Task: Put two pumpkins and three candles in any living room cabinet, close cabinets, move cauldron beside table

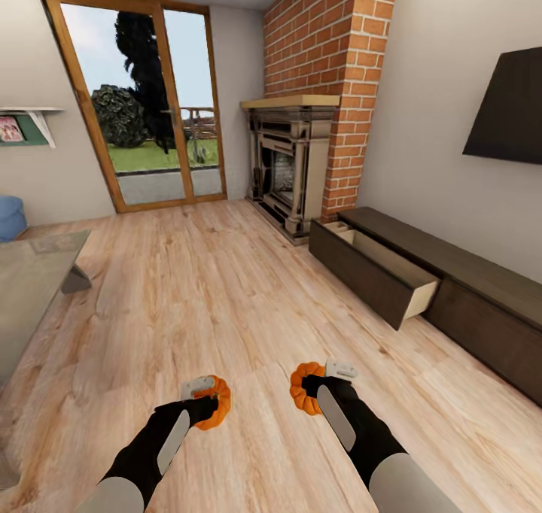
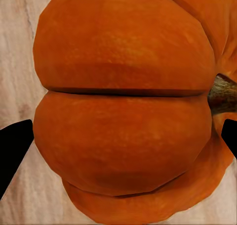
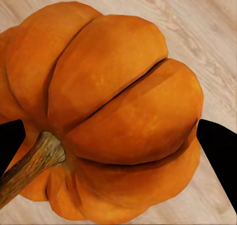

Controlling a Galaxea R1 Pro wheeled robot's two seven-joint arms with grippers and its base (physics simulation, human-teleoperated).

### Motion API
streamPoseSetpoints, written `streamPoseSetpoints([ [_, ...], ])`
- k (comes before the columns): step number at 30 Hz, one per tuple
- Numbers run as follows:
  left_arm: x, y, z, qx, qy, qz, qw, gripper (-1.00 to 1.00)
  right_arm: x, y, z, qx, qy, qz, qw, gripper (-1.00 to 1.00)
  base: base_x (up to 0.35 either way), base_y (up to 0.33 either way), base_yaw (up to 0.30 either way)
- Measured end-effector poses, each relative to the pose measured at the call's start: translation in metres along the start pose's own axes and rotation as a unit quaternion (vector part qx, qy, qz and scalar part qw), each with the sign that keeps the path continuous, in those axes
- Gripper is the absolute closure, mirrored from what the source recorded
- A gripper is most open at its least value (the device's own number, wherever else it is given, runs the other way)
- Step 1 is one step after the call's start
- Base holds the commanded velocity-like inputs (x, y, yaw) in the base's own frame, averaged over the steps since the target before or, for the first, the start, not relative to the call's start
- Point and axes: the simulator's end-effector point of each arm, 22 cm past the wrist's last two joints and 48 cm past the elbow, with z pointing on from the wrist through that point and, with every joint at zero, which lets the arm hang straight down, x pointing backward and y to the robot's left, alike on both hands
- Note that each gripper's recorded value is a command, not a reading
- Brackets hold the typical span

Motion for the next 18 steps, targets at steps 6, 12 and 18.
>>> streamPoseSetpoints([
  [6, -0.0001, -0.0001, 0.0000, 0.000, 0.000, 0.000, 1.0000, 1.00, 0.0001, 0.0004, -0.0001, 0.000, 0.000, 0.000, 1.0000, 1.00, 0.338, 0.000, 0.290],
  [12, 0.0000, -0.0002, 0.0000, 0.000, 0.000, 0.000, 1.0000, 1.00, 0.0002, 0.0010, -0.0002, -0.001, 0.000, 0.000, 1.0000, 1.00, 0.338, 0.000, 0.290],
  [18, 0.0000, -0.0003, 0.0000, 0.000, 0.000, 0.000, 1.0000, 1.00, -0.0005, 0.0008, -0.0004, 0.000, -0.001, -0.001, 1.0000, 1.00, 0.338, 0.000, 0.210],
])
